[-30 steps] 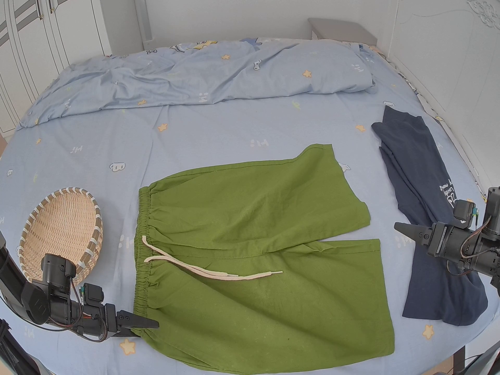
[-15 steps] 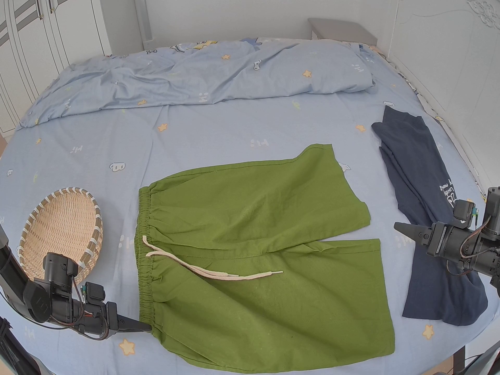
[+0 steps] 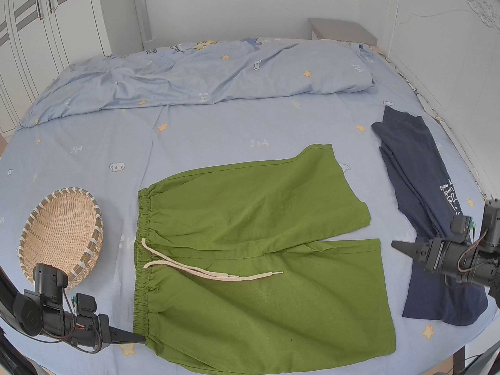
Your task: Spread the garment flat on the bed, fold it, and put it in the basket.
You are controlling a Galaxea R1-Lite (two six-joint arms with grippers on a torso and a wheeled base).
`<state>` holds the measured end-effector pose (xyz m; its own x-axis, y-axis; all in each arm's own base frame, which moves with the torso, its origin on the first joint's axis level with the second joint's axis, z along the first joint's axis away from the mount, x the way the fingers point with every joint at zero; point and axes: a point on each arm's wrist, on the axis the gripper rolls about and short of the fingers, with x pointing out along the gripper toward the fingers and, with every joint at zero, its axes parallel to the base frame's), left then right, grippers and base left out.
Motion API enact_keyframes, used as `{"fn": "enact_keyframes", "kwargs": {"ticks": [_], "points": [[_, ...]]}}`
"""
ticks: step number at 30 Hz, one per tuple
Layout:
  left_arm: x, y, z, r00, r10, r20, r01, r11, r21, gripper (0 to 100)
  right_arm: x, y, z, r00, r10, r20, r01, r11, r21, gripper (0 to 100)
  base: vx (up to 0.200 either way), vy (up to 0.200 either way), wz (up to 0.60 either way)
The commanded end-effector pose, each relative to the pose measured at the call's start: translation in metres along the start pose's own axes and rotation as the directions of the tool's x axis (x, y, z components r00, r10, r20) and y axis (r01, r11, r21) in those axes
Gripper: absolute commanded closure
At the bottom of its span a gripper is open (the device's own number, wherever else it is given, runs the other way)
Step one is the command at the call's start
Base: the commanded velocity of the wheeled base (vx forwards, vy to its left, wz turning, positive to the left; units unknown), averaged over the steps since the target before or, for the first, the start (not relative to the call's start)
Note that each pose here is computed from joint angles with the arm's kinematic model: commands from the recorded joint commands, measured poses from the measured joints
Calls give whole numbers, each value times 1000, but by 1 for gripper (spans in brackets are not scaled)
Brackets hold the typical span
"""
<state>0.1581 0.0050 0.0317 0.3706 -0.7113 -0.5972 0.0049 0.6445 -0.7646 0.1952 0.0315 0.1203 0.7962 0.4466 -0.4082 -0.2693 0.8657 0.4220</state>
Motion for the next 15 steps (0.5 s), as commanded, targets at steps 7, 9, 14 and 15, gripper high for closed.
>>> {"fn": "enact_keyframes", "kwargs": {"ticks": [7,9,14,15], "points": [[-17,-1,-24,997,41,60,-41,999,5,100,-24,-11,-71,961,60,-268,-32,994,106,0,0,0,0],[-16,1,-25,996,72,49,-72,997,9,100,-26,-12,-78,954,62,-293,-29,993,117,0,0,0,0],[-13,7,-25,992,126,27,-127,992,16,100,-27,-14,-86,928,54,-367,-6,991,131,0,0,0,0],[-13,7,-25,992,127,26,-127,992,17,100,-27,-14,-86,927,54,-370,-6,991,131,0,0,0,0]]}}
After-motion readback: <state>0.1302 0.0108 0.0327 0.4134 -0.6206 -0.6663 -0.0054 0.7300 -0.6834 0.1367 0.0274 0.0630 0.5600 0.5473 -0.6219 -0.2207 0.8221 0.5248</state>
